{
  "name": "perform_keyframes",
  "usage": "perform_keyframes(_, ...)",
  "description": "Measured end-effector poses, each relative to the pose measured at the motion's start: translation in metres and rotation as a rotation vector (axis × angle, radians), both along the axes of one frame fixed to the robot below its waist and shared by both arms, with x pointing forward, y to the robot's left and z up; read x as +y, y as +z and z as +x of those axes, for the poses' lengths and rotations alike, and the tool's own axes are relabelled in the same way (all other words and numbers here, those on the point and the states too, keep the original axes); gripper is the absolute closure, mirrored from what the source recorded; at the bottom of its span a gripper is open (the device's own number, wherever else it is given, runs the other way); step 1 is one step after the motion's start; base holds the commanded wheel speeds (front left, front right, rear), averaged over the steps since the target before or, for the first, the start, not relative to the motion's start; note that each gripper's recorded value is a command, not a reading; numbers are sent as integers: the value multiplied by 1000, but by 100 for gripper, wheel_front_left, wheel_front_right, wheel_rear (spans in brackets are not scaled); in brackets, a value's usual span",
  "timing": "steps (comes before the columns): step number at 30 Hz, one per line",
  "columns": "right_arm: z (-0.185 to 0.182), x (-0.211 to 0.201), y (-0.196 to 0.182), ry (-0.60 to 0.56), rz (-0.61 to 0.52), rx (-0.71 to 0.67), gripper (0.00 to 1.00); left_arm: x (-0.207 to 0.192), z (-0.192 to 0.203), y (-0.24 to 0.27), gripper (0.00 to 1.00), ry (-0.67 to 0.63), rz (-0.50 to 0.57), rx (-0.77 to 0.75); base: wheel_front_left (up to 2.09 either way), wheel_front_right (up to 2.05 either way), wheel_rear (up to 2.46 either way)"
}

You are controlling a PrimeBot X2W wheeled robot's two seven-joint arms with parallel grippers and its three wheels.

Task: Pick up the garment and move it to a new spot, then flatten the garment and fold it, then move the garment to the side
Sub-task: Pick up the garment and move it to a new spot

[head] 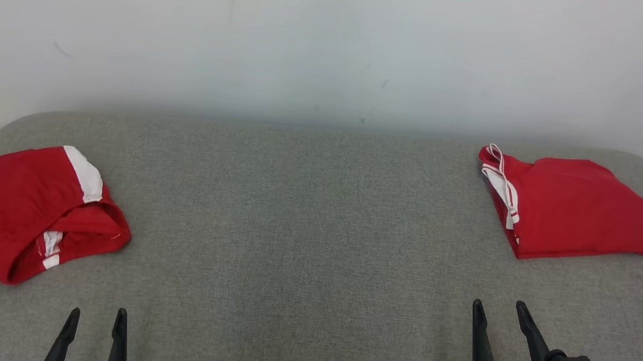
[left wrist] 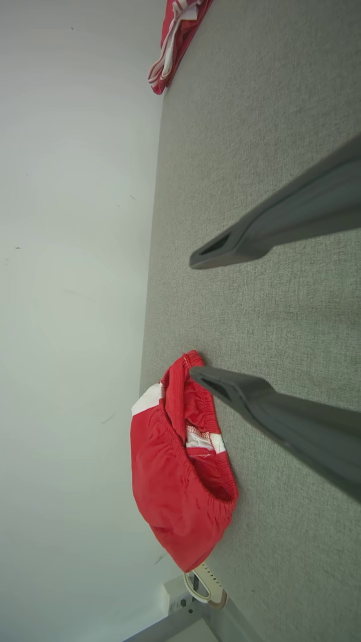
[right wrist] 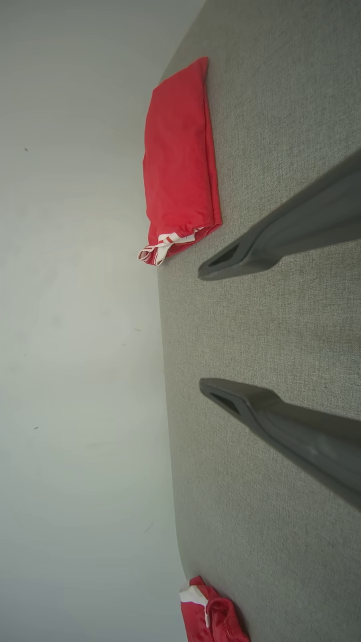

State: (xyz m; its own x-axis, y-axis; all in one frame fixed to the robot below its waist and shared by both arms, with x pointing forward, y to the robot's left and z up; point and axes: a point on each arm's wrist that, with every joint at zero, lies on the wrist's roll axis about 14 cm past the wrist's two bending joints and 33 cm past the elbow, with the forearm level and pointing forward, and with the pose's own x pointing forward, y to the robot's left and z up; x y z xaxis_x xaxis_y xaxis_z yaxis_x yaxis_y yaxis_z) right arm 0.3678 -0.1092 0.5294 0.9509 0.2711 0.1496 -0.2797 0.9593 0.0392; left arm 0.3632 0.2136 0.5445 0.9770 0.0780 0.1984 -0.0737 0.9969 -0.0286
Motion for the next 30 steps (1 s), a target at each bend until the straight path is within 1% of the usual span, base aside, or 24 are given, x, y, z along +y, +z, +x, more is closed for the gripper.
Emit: perform_keyframes(30,1,3,0,9,-1,1,0,4,-4,1,0,9,1,-5,0,0,0)
